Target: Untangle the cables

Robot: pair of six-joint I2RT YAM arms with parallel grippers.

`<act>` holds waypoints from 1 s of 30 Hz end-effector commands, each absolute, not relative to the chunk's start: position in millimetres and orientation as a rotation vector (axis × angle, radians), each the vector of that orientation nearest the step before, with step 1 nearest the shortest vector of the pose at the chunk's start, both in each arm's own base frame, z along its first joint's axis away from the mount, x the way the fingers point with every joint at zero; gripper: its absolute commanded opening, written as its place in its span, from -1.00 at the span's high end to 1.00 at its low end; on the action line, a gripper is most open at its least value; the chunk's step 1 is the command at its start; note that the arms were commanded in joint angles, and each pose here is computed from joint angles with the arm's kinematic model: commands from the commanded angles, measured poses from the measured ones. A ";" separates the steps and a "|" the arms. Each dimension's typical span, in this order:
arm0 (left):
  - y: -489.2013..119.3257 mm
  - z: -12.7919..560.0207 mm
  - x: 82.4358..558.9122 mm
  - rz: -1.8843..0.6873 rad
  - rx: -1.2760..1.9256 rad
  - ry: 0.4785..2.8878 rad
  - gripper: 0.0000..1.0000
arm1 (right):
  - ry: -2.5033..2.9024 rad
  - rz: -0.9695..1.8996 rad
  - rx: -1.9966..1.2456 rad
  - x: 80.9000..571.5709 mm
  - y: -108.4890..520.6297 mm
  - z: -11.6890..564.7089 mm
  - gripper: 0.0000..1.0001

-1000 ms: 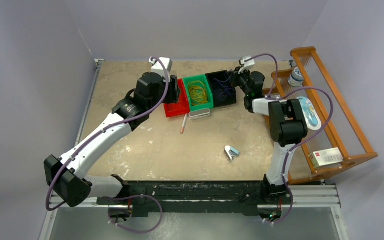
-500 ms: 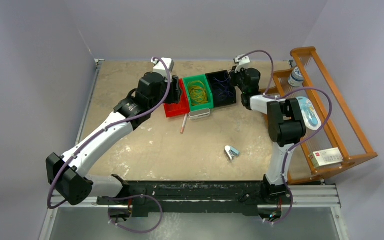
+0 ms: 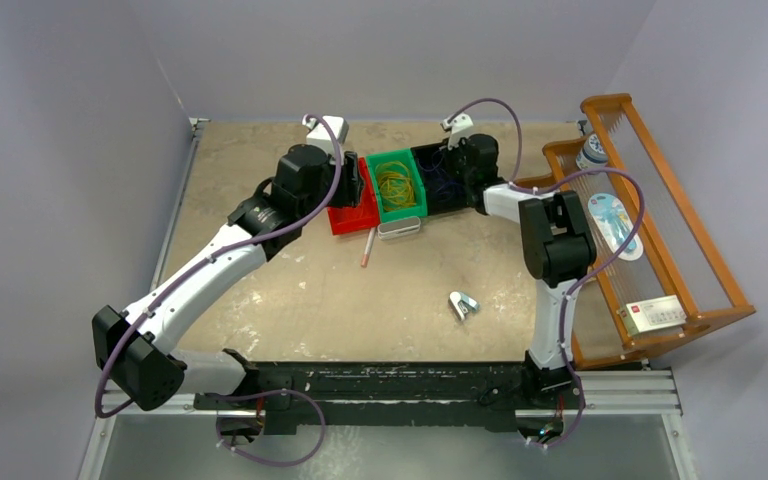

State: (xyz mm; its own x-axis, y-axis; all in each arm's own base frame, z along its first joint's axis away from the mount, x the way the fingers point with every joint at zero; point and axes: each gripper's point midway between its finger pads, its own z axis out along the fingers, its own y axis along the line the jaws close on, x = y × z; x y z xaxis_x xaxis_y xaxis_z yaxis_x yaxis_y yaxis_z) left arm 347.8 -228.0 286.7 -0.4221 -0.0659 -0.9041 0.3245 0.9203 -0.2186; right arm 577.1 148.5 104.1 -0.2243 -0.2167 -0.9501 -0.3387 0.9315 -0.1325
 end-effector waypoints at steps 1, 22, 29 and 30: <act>-227.1 297.8 352.6 -0.456 0.164 1.915 0.06 | 1.791 0.085 -0.427 585.9 151.1 123.4 0.72; -226.6 296.9 352.7 -0.459 0.163 1.918 0.04 | 1.821 0.160 -0.359 543.3 145.6 165.0 -0.11; -227.5 298.0 353.2 -0.463 0.162 1.915 0.04 | 1.881 0.126 -0.305 529.2 133.4 163.1 0.13; -227.5 296.8 353.3 -0.463 0.164 1.918 0.04 | 1.890 0.124 -0.296 527.2 131.7 162.8 0.20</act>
State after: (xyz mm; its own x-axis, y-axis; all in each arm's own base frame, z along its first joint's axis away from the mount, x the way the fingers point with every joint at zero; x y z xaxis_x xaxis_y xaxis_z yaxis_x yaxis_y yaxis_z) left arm 348.5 -225.8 281.7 -0.4283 -0.0639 -0.9014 0.3179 0.9231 -0.2165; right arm 536.3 139.8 152.2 -0.2882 -0.1731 -0.9418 -0.3123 0.9467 -0.0784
